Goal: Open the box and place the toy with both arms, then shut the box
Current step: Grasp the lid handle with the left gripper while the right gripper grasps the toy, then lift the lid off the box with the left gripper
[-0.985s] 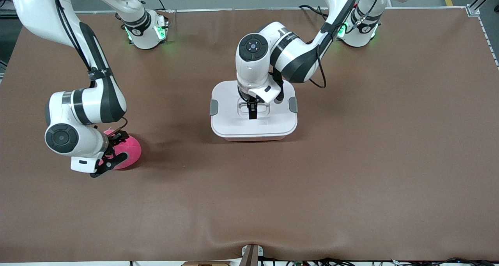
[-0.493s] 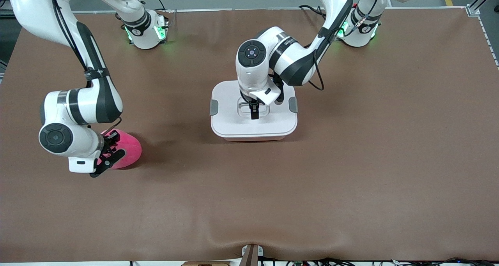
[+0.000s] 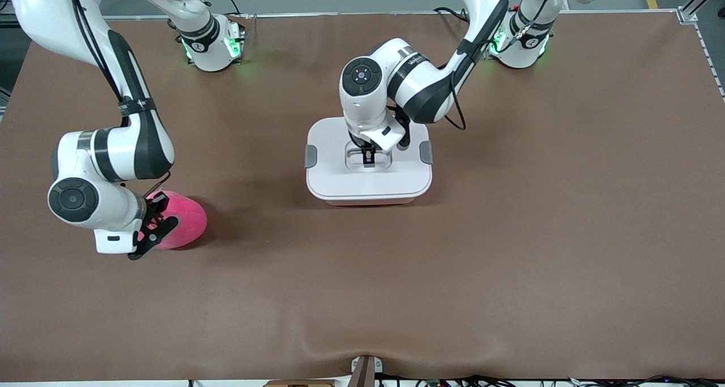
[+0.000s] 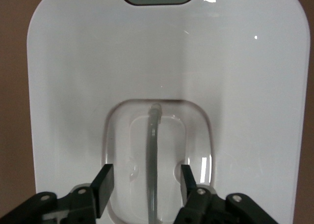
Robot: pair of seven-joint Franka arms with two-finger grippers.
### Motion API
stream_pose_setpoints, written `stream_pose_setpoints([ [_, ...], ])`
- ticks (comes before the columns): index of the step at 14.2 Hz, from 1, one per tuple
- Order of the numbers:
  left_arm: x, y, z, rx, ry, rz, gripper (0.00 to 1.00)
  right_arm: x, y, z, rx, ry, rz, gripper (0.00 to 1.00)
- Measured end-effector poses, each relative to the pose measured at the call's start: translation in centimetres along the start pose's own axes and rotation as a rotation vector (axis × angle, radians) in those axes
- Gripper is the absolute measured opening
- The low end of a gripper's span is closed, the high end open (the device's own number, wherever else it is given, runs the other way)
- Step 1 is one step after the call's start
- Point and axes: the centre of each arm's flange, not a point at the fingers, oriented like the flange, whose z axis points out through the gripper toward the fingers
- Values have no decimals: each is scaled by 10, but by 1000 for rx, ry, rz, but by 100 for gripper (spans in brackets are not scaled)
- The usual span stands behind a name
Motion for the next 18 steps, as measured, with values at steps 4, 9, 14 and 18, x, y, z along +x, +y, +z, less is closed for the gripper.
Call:
stream_pose_setpoints([
  [4, 0, 1, -1, -6, -4, -1, 19, 29, -28, -41, -40, 63, -42, 14],
  [9, 3, 5, -10, -18, -15, -4, 7, 49, -66, -90, -91, 125, -106, 14],
  [14, 3, 4, -16, -24, -21, 0, 7, 69, -101, -123, -146, 196, -167, 14],
  [18, 5, 5, -29, -59, -20, 29, 7, 76, -116, -140, -183, 237, -238, 14],
])
